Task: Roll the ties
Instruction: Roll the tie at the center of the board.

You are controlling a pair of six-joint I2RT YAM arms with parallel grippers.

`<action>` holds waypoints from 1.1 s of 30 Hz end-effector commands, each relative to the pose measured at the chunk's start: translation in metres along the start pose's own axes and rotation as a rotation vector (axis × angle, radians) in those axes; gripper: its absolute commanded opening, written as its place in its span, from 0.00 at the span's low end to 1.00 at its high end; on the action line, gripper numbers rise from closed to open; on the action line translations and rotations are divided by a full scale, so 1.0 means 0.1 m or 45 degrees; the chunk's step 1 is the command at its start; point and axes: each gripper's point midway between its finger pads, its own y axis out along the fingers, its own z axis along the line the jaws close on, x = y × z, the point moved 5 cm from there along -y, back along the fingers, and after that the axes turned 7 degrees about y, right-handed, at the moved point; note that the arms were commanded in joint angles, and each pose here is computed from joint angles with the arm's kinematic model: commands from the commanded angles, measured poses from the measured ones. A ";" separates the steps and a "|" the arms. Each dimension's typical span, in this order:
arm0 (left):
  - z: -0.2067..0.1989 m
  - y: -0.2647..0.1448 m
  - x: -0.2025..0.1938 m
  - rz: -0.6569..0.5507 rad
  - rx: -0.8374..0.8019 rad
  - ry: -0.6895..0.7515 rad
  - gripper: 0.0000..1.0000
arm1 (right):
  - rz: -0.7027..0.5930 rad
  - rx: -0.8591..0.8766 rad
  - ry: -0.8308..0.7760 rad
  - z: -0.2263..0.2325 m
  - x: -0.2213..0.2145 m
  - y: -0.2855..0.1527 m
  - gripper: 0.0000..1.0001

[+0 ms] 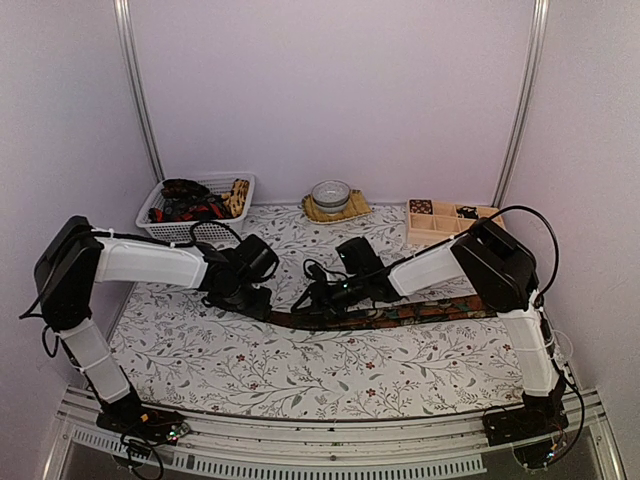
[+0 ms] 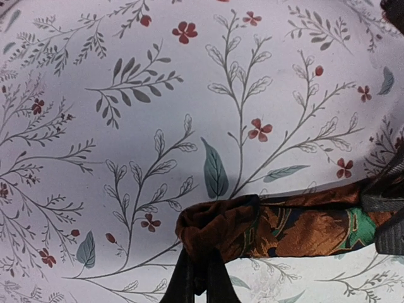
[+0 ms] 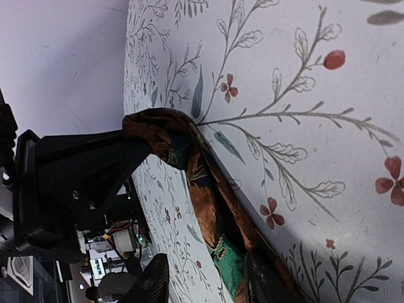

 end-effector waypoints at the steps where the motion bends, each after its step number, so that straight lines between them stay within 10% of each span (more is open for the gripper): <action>1: 0.02 0.04 -0.11 0.087 0.191 0.109 0.00 | -0.089 0.256 -0.098 0.87 0.02 -0.38 0.39; 22: -0.04 -0.20 -0.02 0.040 0.403 0.232 0.00 | -0.039 0.421 0.027 1.00 -0.09 -0.24 0.23; 33: -0.15 -0.13 0.01 0.059 0.424 0.269 0.00 | 0.004 0.090 0.169 0.36 -0.09 0.17 0.23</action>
